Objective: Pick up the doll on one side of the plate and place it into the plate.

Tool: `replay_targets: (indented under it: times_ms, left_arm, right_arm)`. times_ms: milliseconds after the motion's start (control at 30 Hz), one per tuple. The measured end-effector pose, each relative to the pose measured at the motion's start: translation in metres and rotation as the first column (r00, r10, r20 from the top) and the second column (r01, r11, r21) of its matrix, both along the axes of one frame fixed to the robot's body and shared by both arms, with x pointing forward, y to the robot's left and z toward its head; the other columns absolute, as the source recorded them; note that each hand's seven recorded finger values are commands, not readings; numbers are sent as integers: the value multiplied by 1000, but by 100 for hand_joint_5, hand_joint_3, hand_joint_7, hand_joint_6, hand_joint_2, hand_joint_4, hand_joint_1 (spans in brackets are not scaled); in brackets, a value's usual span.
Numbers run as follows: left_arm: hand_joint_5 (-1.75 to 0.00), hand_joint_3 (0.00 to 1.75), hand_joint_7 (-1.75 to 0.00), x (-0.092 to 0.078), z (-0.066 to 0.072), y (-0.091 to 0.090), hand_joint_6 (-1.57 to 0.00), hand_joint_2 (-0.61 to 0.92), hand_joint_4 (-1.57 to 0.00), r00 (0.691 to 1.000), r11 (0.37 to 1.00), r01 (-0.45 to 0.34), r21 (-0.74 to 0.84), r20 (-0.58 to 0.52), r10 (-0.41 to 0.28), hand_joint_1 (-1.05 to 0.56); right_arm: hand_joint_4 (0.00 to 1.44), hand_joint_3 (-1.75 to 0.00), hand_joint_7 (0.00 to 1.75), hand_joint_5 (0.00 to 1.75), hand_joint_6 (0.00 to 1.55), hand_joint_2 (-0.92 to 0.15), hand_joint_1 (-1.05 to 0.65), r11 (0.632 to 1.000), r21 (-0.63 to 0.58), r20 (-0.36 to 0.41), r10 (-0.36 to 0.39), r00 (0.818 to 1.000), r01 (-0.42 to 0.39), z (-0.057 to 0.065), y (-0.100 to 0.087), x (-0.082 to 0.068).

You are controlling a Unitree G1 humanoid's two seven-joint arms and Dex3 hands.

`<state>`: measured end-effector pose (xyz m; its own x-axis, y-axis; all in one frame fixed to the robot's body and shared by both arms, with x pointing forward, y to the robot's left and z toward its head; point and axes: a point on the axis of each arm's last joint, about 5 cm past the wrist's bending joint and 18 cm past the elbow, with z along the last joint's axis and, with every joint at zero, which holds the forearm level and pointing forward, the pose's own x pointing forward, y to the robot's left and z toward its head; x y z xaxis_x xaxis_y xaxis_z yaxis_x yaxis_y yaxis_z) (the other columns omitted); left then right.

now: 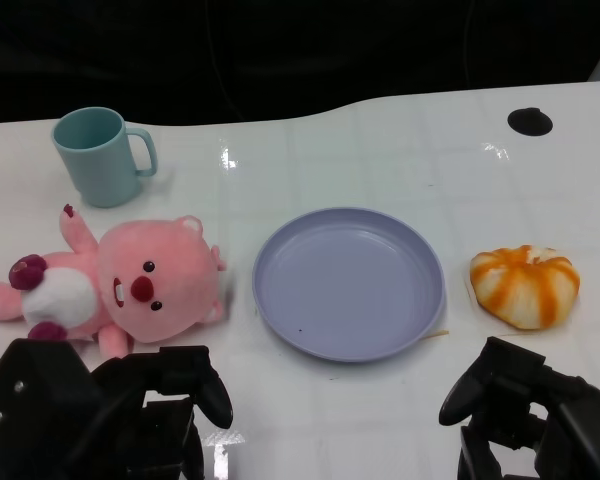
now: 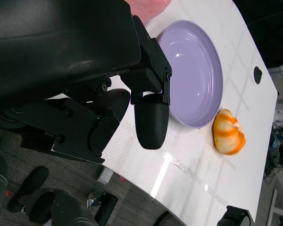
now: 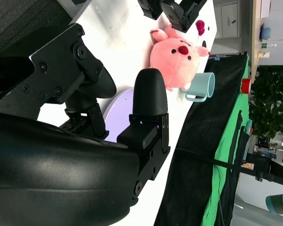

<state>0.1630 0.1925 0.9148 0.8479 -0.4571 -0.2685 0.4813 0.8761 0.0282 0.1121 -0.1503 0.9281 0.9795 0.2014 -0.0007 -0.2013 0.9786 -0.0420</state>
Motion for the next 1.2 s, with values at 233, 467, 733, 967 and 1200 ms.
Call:
replay_targets:
  times_ms: [233, 467, 733, 967, 1200]
  left_arm:
    - [-175, 126, -153, 0, 0, 0, -67, 48, -69, 1000, 1000, 0, 2, 3, 0, -8]
    - [-175, 126, -152, 0, 0, 0, -68, 47, -70, 1000, 1000, -1, 5, 6, 1, -9]
    - [-175, 127, -152, 0, 0, 0, -68, 47, -68, 1000, 1000, 0, 6, 16, 0, -8]
    - [-175, 127, -151, 0, 0, 0, -68, 47, -68, 1000, 1000, 0, 6, 18, 0, -9]
    - [-175, 126, -151, 0, 1, 1, -68, 48, -69, 1000, 1000, -1, 7, 18, 1, -8]
  right_arm:
    - [69, -132, 158, 175, 56, -49, 10, 1000, 1, -1, 0, 1000, 0, 0, 0, 0]
    - [69, -131, 158, 175, 56, -48, 10, 1000, 1, -1, 0, 1000, 0, 0, 0, 0]
    - [69, -131, 157, 175, 56, -47, 9, 1000, 1, 0, 0, 1000, 0, 0, 0, 0]
    - [69, -131, 157, 175, 56, -48, 9, 1000, 1, 0, 0, 1000, 0, 0, 0, 0]
    - [69, -131, 158, 175, 56, -48, 9, 1000, 1, 0, 0, 1000, 0, 0, 0, 0]
